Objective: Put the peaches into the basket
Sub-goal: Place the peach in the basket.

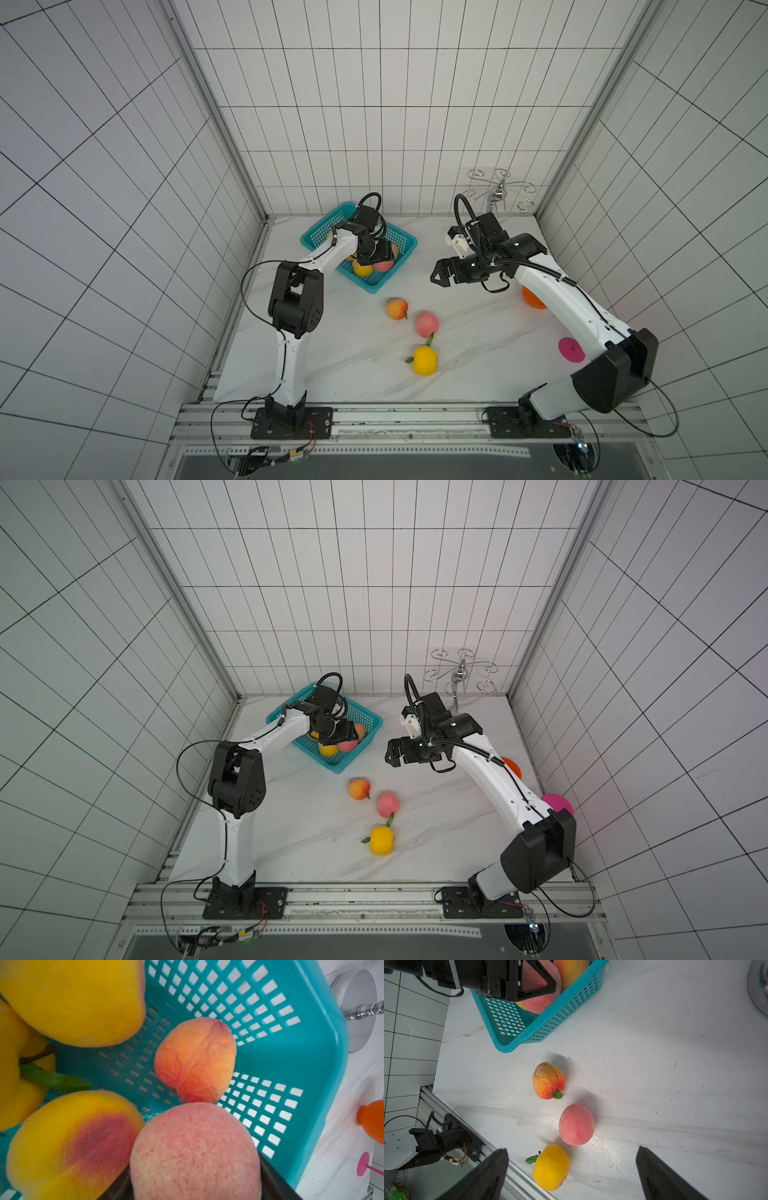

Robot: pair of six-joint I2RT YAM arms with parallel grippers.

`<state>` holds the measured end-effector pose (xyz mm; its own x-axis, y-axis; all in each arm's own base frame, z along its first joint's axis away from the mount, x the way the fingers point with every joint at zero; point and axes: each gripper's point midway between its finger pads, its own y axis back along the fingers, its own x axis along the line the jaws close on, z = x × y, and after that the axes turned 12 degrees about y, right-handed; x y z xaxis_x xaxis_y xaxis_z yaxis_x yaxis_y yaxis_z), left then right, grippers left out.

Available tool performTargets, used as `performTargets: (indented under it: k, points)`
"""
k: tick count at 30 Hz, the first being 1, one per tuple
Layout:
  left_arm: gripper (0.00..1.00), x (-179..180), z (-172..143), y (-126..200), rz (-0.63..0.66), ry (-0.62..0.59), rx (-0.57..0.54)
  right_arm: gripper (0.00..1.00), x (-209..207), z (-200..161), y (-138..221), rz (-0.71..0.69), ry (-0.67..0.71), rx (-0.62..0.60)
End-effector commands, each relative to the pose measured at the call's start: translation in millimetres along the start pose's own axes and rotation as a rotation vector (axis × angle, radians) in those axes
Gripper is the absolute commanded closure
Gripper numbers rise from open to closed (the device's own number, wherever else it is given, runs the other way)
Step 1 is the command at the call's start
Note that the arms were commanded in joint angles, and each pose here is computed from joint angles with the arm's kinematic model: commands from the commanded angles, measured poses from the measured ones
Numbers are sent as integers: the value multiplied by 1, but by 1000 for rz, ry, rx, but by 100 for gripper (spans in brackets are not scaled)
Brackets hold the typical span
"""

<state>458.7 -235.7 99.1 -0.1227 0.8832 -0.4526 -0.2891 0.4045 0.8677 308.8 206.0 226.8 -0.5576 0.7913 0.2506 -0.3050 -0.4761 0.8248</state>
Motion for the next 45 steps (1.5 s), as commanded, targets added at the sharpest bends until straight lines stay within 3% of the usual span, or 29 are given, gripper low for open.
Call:
performTargets:
  k: [1, 31, 45]
  points:
    - [33, 5, -4, 7, 36, -35, -15, 0, 1, 4, 4, 14, 2, -7]
    - [16, -8, -3, 34, -9, -48, -42, 0, 6, 4, 9, 33, -30, -32]
    - [11, -20, -5, 77, -25, -52, -98, 0, 9, -3, 17, 37, -25, -61]
